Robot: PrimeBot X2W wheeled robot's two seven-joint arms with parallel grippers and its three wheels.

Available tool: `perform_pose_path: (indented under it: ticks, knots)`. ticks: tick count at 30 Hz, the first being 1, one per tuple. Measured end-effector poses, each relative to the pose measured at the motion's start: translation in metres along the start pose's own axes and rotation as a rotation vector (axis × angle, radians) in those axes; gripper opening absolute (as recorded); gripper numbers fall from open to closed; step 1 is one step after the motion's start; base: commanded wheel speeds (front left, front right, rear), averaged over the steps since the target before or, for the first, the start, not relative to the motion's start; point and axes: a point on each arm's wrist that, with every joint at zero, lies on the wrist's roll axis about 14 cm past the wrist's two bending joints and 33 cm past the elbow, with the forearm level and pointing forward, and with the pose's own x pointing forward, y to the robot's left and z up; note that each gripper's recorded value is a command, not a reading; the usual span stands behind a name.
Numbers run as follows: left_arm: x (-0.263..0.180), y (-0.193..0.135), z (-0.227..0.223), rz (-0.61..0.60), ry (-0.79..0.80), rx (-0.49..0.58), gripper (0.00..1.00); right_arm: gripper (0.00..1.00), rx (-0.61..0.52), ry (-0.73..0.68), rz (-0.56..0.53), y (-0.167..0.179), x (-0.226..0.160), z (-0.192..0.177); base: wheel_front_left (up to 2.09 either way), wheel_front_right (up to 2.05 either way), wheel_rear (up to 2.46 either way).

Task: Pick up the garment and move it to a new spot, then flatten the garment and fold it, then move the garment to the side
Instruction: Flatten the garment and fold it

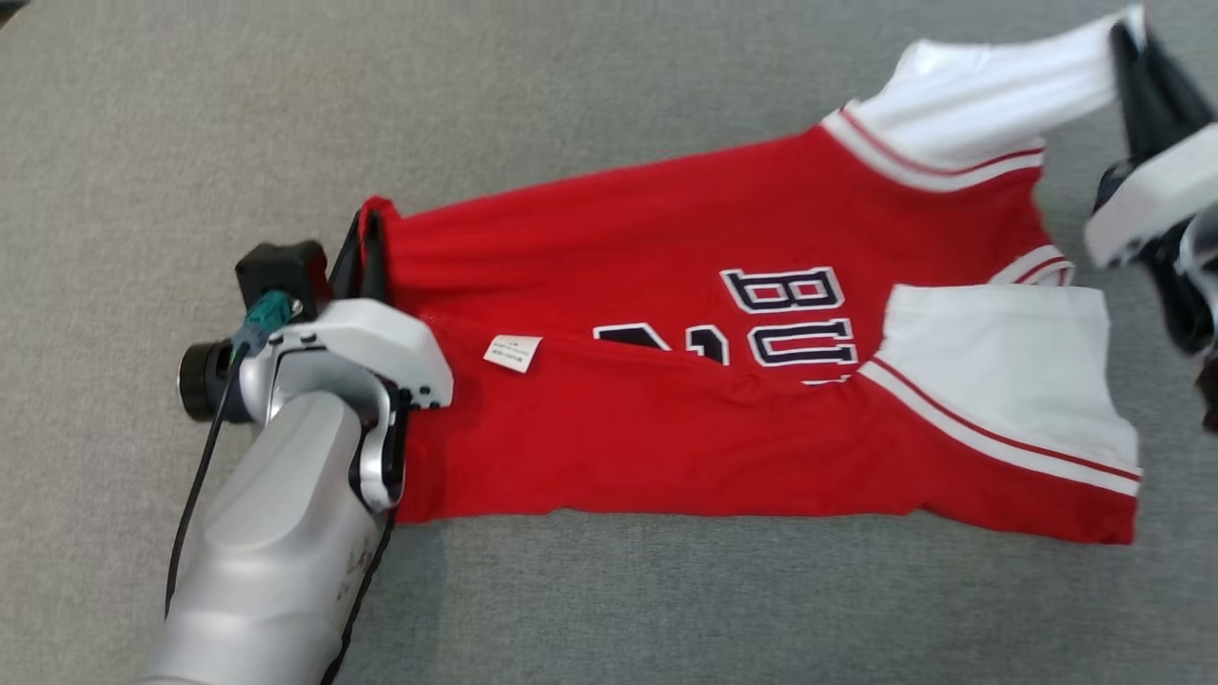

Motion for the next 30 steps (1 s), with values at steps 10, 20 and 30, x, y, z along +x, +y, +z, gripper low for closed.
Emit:
perform_pose_path:
  ticks: [10, 20, 30]
  knots:
    - [-0.033, -0.01, -0.004, -0.042, -0.022, 0.013, 0.0, 0.0, 0.085, 0.0, -0.017, 0.016, -0.095, -0.029, 0.0, 0.0, 0.0]
    - [-0.075, -0.01, -0.023, -0.056, -0.001, 0.01, 0.0, 0.0, 0.159, 0.085, -0.064, 0.032, -0.16, -0.07, 0.0, 0.0, 0.0]
    - [-0.102, 0.004, -0.041, -0.016, 0.018, 0.013, 1.0, 1.0, 0.223, 0.119, -0.127, 0.033, -0.173, -0.086, 0.0, 0.0, 0.0]
